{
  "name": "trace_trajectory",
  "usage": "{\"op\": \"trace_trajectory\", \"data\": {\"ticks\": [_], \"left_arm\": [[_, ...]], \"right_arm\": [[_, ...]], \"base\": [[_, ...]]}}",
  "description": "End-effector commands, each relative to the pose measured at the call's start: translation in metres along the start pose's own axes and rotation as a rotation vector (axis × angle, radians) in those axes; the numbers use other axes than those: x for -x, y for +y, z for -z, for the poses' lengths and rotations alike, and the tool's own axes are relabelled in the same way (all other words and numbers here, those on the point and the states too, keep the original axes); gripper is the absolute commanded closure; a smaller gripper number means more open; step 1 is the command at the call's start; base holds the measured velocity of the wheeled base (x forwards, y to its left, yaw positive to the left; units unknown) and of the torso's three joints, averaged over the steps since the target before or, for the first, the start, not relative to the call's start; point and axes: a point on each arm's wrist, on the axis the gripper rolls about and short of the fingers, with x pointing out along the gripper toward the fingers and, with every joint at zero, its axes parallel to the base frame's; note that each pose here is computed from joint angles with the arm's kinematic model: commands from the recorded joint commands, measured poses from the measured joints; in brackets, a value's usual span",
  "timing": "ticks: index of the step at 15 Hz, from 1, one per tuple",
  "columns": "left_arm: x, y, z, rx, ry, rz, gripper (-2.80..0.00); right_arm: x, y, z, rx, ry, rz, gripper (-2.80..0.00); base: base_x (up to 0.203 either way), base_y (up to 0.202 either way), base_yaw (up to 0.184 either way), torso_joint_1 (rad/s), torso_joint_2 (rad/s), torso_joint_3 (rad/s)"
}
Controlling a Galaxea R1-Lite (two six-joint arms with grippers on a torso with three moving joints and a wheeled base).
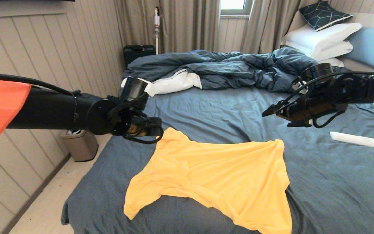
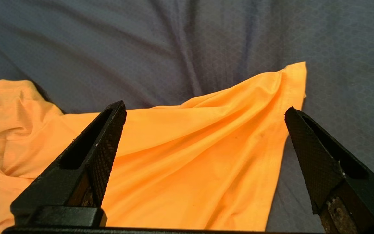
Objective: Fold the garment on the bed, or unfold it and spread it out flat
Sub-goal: Unford the yellow T-shirt
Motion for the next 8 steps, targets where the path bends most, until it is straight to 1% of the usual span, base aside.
{"op": "trace_trajectory", "data": {"ticks": [1,3,5,8], "left_arm": [[-0.017,-0.013,0.010,-0.010,0.043,0.003,0.00],[-0.026,-0.031,0.020,0.003,0.115,0.002,0.00],[-0.031,-0.047,0.022,0.034,0.176,-0.004,0.00],[-0.043,-0.067,0.031,0.053,0.279,-0.035,0.00]], "right_arm": [[0.001,0.000,-0.001,-0.003,-0.001,0.000,-2.80],[0.001,0.000,-0.001,-0.002,-0.003,-0.001,-2.80],[0.001,-0.001,-0.002,-0.005,-0.007,0.000,-2.80],[0.001,-0.001,-0.002,-0.005,-0.007,0.000,-2.80]], "base": [[0.000,0.000,0.000,0.000,0.00,0.000],[0.000,0.000,0.000,0.000,0.00,0.000],[0.000,0.000,0.000,0.000,0.00,0.000],[0.000,0.000,0.000,0.000,0.00,0.000]]}}
